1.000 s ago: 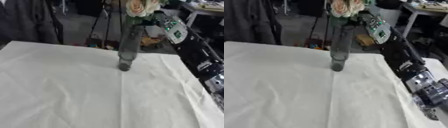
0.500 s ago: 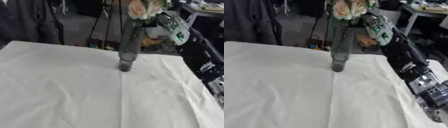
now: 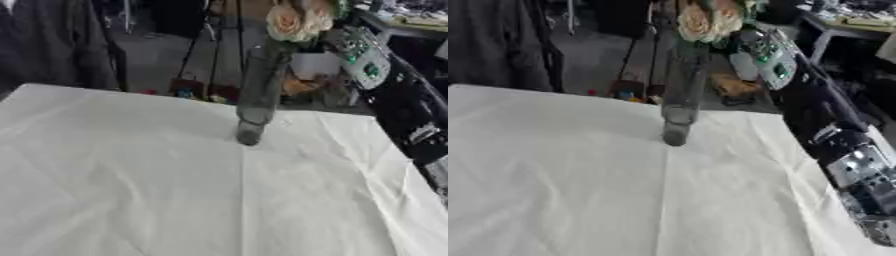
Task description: Arrange flowers into the vase.
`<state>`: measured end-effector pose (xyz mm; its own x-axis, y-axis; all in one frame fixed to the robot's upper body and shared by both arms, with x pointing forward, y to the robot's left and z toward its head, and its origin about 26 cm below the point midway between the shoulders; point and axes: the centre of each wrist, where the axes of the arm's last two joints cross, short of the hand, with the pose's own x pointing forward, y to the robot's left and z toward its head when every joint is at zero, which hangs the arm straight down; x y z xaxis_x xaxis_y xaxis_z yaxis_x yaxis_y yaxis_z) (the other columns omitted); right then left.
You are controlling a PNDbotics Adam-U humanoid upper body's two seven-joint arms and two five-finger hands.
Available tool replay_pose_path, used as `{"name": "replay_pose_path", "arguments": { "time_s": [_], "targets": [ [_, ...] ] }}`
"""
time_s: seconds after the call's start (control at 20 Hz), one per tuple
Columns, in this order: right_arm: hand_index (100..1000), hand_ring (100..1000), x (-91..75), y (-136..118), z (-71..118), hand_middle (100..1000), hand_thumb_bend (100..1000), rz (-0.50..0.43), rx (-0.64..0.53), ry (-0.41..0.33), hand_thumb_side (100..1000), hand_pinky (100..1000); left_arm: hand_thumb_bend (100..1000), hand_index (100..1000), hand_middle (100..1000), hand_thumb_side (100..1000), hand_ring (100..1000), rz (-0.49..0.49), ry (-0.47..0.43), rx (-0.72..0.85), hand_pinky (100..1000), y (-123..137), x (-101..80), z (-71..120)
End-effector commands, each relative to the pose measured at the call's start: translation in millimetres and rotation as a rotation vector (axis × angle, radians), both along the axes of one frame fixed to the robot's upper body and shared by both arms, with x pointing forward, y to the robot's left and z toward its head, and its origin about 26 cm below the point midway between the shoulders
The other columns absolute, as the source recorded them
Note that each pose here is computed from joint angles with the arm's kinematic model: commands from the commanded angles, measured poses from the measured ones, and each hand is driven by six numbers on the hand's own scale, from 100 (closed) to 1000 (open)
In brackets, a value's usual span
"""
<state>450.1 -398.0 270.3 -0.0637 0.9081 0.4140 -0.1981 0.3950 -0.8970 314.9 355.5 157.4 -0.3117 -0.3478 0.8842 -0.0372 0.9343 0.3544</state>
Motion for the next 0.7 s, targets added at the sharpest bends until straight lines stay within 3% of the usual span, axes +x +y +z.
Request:
{"name": "replay_pose_path", "arguments": {
  "time_s": [0.05,0.3,0.7],
  "targets": [
    [1000,1000,-5.7,-15,14.0,984,359,-0.01,0.003,0.006,896,1000,953,560,731,745,664,0.004,-0.023,0.02,686,5,-0.3,10.5],
    [1000,1000,-4.6,-18,5.9,982,368,0.013,0.02,0.057,906,1000,954,560,731,746,664,0.005,-0.024,0.02,687,5,-0.3,10.7],
    [1000,1000,-4.8,-19,2.4,978,372,0.027,0.034,0.065,918,1000,952,560,731,746,664,0.005,-0.023,0.019,687,5,-0.1,10.4]
  ]
}}
